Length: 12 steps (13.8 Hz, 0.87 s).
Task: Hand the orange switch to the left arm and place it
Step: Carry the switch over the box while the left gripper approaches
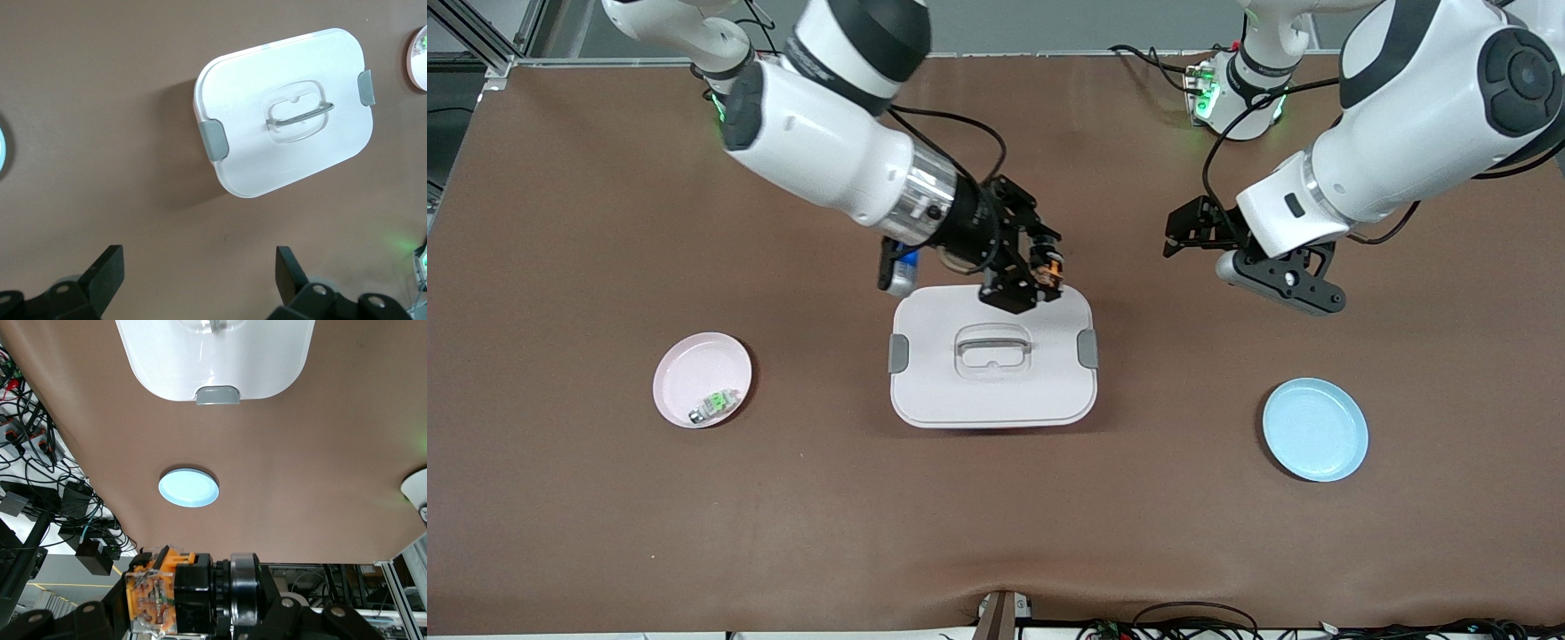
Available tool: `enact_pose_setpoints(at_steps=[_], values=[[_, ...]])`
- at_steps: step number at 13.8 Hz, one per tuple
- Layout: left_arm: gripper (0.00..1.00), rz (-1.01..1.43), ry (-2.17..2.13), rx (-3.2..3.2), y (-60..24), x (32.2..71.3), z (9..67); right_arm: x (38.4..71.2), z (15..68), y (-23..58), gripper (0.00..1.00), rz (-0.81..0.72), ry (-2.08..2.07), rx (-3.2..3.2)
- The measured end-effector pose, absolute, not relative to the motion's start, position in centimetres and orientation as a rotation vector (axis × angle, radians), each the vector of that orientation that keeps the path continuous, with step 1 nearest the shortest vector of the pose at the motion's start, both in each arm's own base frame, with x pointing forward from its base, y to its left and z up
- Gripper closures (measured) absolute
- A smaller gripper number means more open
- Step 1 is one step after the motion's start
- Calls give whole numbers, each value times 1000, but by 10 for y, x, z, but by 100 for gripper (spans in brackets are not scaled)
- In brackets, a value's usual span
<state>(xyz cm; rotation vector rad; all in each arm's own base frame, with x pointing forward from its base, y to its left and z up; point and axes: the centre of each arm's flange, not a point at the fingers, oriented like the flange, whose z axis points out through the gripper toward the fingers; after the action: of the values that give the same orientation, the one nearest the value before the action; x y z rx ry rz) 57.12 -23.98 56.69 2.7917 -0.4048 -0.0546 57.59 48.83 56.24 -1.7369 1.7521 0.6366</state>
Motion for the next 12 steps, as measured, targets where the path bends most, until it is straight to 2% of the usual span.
enact_pose_setpoints(at_steps=[12], values=[[0, -51, -462, 2656, -314, 569, 535, 561, 517, 535, 27, 494, 1741, -1824]])
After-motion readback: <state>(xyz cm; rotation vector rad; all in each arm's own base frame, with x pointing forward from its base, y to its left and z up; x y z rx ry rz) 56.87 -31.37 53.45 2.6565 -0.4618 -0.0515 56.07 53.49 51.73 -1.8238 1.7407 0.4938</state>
